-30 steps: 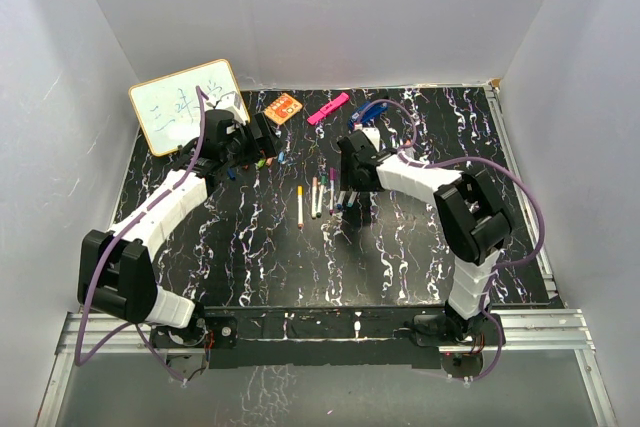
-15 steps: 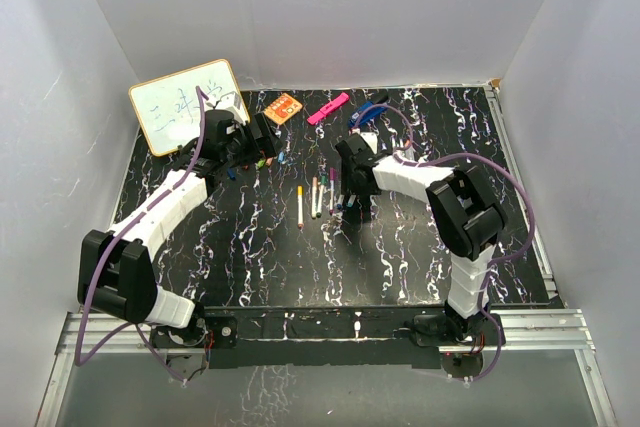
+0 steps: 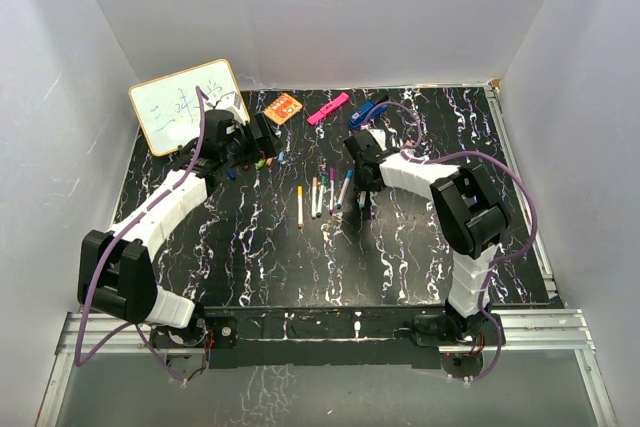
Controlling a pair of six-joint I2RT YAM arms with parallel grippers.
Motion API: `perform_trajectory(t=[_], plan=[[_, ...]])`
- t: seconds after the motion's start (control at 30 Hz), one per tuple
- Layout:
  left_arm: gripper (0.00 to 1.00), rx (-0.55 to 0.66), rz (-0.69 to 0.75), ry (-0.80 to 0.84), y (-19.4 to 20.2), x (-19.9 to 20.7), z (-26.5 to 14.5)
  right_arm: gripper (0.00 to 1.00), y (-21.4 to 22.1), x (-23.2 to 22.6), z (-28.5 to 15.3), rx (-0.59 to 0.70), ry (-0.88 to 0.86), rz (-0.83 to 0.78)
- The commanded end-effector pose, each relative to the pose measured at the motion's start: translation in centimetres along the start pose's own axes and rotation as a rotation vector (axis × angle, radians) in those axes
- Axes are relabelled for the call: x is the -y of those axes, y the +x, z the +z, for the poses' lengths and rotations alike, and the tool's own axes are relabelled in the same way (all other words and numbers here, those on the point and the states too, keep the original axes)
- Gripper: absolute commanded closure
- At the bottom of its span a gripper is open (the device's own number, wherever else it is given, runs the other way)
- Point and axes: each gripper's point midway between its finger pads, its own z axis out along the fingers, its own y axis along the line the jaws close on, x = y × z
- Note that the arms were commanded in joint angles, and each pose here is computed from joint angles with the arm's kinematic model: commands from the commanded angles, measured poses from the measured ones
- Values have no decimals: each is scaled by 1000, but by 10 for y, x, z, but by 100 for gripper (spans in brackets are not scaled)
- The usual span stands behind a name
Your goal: Open the pen caps
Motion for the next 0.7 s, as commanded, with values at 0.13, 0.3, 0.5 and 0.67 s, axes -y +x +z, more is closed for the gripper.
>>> perform_trajectory(t=[0.13,0.3,0.5,0.67], plan=[[2,33,-8,76,-11,17,-10,98,3,23,2,-12,-11,7],[3,9,-50,164,0,29,-8,100,-14,21,-8,58,-42,-50],[6,-56,-144,323,31,57,0,100,-49,13,-50,239,-148,-154],[6,-89,-134,347,46,77,13,100,-61,-10,-90,346,-334,-199]])
